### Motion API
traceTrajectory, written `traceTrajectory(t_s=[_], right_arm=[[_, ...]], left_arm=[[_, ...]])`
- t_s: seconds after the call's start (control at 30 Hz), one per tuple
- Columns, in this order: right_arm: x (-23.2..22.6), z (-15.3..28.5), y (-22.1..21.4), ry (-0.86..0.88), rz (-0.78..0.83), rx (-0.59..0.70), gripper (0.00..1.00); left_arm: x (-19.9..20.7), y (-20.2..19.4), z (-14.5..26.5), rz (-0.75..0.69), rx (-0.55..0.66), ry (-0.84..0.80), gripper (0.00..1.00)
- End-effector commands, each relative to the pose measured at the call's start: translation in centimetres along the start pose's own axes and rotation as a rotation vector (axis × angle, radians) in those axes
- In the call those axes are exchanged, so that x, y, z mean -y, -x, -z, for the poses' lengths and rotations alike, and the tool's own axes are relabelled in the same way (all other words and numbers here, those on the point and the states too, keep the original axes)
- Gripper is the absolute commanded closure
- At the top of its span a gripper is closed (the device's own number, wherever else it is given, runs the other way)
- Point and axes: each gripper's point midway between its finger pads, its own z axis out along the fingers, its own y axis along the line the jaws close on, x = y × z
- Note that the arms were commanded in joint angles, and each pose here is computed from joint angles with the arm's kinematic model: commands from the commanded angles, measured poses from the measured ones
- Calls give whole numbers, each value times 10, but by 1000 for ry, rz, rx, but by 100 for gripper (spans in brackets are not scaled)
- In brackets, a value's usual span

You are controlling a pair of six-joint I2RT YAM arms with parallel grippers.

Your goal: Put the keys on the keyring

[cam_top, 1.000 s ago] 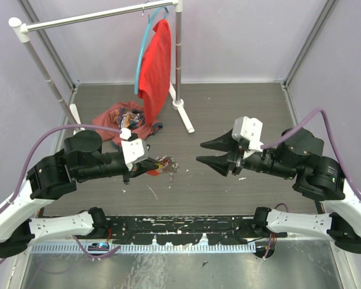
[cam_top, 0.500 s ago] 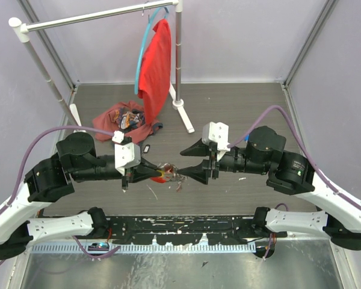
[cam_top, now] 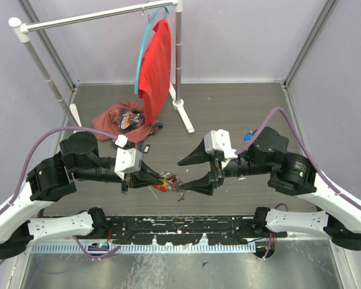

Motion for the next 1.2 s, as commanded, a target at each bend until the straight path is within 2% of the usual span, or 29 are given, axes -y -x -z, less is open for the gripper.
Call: traceTrajectory(t_s=[0.0, 0.27, 0.43, 0.57, 0.73, 0.87, 0.9, 1.07, 1.17], right_arm=[[1, -6, 8, 11, -15, 10, 39], [-3, -8, 2, 39, -24, -1, 43], [-7, 2, 8, 39, 4, 6, 37], [-6, 14, 18, 0, 31, 25, 36], [0, 20, 16, -43, 27, 8, 45], [5, 22, 14, -77, 25, 4, 58], [6, 23, 14, -89, 24, 4, 59], [6, 18, 12, -75, 19, -6, 56], [3, 14, 5, -43, 14, -38, 51]], left_arm=[[4, 24, 5, -45, 72, -15, 100], [2, 24, 6, -53, 73, -8, 100], [3, 24, 6, -51, 72, -12, 100], [7, 24, 7, -40, 65, -28, 100], [7, 21, 7, -34, 51, -31, 100], [8, 22, 6, -37, 51, -41, 100], [9, 21, 6, -35, 48, -46, 100], [9, 19, 4, -37, 30, -60, 100], [8, 18, 3, -42, 20, -59, 100]])
